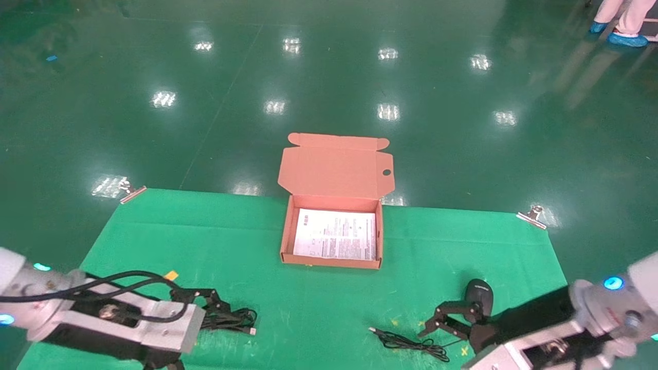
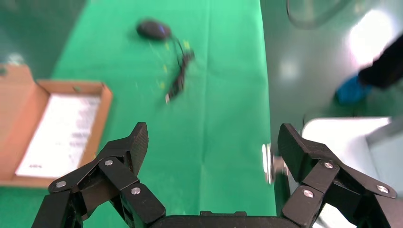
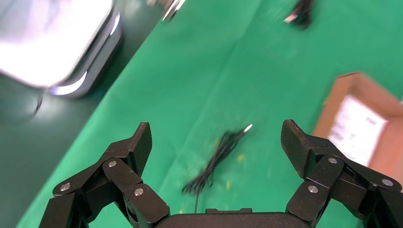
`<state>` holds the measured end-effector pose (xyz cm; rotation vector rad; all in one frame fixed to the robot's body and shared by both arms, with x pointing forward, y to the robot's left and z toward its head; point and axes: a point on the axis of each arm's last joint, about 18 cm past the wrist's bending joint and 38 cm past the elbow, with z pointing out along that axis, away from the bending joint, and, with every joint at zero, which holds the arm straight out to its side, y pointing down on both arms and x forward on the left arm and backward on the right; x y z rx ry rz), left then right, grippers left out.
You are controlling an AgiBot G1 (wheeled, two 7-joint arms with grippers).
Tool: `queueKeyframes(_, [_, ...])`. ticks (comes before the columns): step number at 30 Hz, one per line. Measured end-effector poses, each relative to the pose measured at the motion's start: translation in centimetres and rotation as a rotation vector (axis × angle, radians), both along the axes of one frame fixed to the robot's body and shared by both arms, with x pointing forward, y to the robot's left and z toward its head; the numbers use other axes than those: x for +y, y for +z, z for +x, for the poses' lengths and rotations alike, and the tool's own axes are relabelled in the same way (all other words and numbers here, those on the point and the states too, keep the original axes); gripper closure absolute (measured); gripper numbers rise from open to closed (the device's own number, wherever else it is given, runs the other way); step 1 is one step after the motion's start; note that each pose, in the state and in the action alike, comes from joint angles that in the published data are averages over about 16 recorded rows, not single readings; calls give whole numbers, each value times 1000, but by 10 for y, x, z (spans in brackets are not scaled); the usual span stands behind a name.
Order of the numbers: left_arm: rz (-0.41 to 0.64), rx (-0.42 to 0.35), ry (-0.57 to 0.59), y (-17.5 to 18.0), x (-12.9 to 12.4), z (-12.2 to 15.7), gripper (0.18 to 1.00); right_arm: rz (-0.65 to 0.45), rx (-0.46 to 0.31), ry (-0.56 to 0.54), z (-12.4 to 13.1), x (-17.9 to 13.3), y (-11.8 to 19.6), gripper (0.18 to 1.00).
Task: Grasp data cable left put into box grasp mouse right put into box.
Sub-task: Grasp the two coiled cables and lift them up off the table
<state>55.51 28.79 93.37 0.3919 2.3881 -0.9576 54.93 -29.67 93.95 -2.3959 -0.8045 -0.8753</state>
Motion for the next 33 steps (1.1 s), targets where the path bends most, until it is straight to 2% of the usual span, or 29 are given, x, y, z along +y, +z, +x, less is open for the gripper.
queueKeyframes(7, [191,-30,73,-16,1,37,184,-210,-49,-44,37,-5,-19,178])
queueKeyframes(13, [301,-61,161,-29,4,70,184,-300,-81,-106,70,-6,-36,178])
queueKeyframes(21, [343,-86,279,-44,11,104,184,-280,-84,-204,106,0,-60,178])
queueKeyframes(33, [297,-44,411,-64,23,136,184,-216,-28,-302,136,10,-94,178])
